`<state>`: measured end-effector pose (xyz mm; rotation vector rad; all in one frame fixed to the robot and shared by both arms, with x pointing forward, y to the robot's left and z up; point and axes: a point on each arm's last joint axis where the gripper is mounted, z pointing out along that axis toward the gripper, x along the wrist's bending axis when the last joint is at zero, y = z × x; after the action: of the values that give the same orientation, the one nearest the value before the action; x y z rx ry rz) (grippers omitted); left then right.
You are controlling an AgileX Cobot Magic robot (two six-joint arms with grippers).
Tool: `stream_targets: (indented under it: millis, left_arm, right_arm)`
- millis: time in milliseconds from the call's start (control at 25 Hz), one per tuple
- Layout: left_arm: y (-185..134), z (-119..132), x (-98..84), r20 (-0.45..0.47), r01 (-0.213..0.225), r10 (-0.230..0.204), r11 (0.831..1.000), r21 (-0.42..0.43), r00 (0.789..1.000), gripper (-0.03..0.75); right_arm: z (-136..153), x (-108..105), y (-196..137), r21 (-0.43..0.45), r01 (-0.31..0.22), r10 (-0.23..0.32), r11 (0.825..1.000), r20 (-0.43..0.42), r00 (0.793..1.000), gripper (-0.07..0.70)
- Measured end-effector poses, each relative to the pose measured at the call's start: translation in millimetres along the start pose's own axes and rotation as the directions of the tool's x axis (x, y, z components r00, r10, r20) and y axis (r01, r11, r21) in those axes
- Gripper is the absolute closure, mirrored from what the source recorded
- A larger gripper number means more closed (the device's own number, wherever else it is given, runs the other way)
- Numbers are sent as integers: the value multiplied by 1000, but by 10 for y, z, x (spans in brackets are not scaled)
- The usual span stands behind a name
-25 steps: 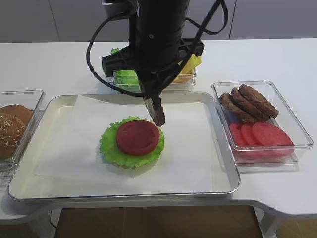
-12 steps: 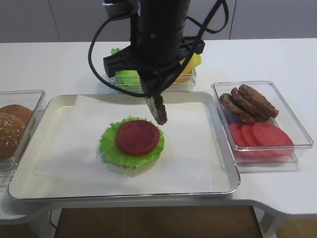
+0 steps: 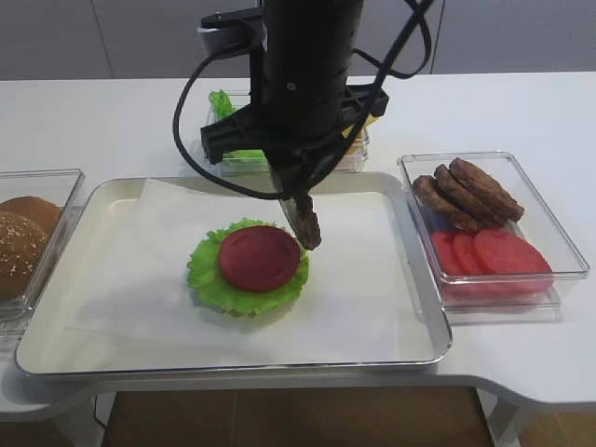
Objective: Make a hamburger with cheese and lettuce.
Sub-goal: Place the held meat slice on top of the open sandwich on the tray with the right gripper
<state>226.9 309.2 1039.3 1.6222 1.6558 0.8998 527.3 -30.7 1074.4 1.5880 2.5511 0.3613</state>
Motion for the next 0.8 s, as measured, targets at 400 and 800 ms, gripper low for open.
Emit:
stream_targets:
  millis: [400,800]
  left_arm:
    - [0,0,0,0,0,0,1000,0,1000,363]
    - [0,0,0,0,0,0,1000,0,1000,363]
  right_arm:
    - [0,18,-6,7,-30,30,1000,-20,999,504]
    - [7,26,-7,11,-34,34,999,-26,999,504]
